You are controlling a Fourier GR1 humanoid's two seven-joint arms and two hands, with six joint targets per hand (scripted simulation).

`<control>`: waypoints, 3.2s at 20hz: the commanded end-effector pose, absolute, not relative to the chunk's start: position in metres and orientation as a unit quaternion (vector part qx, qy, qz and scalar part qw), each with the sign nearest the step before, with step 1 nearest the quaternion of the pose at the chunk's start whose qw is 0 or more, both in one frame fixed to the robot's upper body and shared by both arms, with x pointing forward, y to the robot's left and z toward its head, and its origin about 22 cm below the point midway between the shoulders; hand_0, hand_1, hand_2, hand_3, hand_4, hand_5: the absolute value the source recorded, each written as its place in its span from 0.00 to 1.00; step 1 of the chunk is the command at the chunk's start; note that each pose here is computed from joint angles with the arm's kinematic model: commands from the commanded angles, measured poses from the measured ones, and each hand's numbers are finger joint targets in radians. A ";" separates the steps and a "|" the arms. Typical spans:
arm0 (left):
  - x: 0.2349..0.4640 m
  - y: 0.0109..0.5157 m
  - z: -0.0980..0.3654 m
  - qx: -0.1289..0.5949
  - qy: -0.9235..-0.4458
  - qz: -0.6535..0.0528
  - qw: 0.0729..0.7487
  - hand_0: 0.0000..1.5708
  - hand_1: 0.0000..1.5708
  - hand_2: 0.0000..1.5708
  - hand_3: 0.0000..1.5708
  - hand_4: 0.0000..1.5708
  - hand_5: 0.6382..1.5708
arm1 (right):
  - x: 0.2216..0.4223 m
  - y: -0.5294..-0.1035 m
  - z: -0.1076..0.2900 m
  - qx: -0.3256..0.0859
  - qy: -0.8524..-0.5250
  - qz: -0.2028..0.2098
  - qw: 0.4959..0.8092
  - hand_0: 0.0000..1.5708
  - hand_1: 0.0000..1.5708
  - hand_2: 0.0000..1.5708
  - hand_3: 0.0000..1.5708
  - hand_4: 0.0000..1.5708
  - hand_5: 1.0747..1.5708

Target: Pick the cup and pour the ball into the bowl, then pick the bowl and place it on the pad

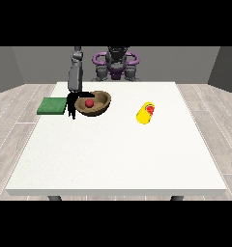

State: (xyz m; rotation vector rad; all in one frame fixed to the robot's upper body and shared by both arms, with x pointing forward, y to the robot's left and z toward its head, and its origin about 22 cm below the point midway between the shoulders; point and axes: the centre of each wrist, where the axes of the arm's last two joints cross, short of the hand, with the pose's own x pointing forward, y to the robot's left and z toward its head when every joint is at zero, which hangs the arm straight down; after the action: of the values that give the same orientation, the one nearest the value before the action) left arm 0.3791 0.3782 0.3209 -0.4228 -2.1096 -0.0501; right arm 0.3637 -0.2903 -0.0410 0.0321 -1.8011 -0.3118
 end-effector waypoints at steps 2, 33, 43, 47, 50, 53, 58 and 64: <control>0.374 0.378 0.333 -0.184 -0.866 -0.029 0.464 0.00 0.00 0.00 0.00 0.00 1.00 | 0.334 -0.297 -0.081 -0.017 -0.695 -0.144 0.704 1.00 1.00 1.00 0.52 0.60 0.92; 0.357 0.459 0.292 -0.136 -0.844 0.046 0.517 0.00 0.00 0.00 0.00 0.00 1.00 | 0.375 -0.401 0.052 -0.152 -0.652 -0.050 0.741 1.00 1.00 1.00 0.75 0.74 0.99; 0.350 0.399 0.351 -0.173 -0.867 -0.003 0.468 0.00 0.00 0.00 0.00 0.00 1.00 | 0.329 -0.483 0.053 -0.196 -0.683 -0.070 0.700 1.00 1.00 1.00 0.52 0.75 0.99; 0.334 0.395 0.371 -0.165 -0.887 -0.004 0.431 0.00 0.00 0.00 0.00 0.00 1.00 | 0.330 -0.493 0.064 -0.178 -0.693 -0.086 0.694 1.00 1.00 1.00 0.22 0.74 0.99; 0.317 0.405 0.382 -0.160 -0.889 -0.020 0.428 0.00 0.00 0.00 0.00 0.00 1.00 | 0.314 -0.509 0.056 -0.184 -0.662 -0.172 0.706 1.00 1.00 1.00 1.00 0.40 0.98; 0.307 0.400 0.388 -0.168 -0.890 -0.023 0.423 0.00 0.00 0.00 0.00 0.00 1.00 | 0.294 -0.543 0.088 -0.264 -0.669 -0.155 0.677 0.97 0.97 0.85 0.58 0.00 0.95; 0.292 0.396 0.394 -0.153 -0.909 -0.028 0.387 0.00 0.00 0.00 0.00 0.00 0.99 | 0.316 -0.536 0.119 -0.244 -0.708 -0.162 0.643 0.22 0.22 0.31 0.45 0.00 0.79; 0.292 0.404 0.375 -0.165 -0.898 -0.009 0.408 0.00 0.00 0.00 0.00 0.00 0.99 | 0.307 -0.549 0.135 -0.222 -0.705 -0.163 0.653 0.19 0.19 0.20 0.04 0.00 0.70</control>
State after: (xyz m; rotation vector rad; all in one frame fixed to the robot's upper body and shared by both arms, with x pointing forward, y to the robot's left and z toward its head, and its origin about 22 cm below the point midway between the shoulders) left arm 0.2924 0.3990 0.3807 -0.4105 -2.2731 -0.0470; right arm 0.3074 -0.5441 0.1194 -0.5199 -1.5993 -0.3737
